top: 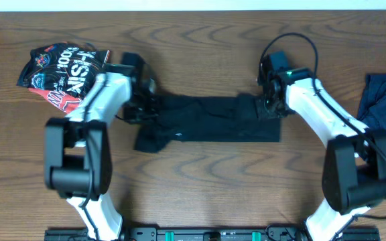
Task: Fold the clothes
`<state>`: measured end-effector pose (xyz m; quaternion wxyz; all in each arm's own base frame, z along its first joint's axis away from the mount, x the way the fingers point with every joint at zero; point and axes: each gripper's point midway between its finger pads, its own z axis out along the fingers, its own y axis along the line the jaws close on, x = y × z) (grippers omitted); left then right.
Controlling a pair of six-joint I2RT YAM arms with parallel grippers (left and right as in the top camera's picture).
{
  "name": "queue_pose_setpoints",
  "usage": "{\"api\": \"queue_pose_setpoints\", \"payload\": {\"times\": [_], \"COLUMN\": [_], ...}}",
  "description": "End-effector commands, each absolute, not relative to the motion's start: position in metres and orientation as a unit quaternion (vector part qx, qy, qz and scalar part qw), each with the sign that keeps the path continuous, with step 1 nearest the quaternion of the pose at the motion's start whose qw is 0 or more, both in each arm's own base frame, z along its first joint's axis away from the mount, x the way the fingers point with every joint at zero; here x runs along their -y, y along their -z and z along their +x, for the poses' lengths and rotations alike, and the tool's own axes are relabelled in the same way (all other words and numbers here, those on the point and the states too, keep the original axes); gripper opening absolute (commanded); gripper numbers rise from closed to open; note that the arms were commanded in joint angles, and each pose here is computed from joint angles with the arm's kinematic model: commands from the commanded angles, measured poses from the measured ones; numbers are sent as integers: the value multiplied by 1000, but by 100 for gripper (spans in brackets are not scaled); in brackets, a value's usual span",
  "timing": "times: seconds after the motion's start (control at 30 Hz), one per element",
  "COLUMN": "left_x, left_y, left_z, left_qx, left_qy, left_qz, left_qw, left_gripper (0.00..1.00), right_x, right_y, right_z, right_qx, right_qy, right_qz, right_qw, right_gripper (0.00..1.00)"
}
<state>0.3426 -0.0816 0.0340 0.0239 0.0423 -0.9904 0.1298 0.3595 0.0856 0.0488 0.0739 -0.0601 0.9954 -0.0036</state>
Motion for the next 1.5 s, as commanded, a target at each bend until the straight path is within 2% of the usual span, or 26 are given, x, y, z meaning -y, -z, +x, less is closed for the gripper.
{"api": "queue_pose_setpoints", "payload": {"times": [0.0,0.07,0.23,0.5,0.7,0.9,1.13,1.47], "left_x": [43,30,24,87,143,174,206,246], "left_y": [-71,-84,-120,-164,-163,-166,-161,-131], "left_z": [364,368,372,381,379,382,377,358], "left_qx": [993,992,989,985,981,976,971,970], "left_qy": [-87,-84,-90,-131,-139,-140,-147,-144], "left_qz": [61,75,86,22,-46,-73,-109,-157], "left_qw": [-44,-61,-84,-114,-126,-152,-156,-119], "left_gripper": [6,6,6,6,6,6,6,6], "right_x": [-77,-64,-41,-65,-96,-117,-135,-139], "right_y": [-104,-112,-98,-44,-13,6,9,9], "right_z": [382,385,382,374,369,360,358,356], "right_qx": [-988,-986,-990,-996,-996,-995,-993,-993], "right_qy": [-6,-5,-5,-31,-37,-38,-43,-44], "right_qz": [-33,-16,0,-30,-67,-87,-105,-103], "right_qw": [153,165,139,73,46,24,27,26], "right_gripper": [24,30,27,26,26,25,25,26]}}
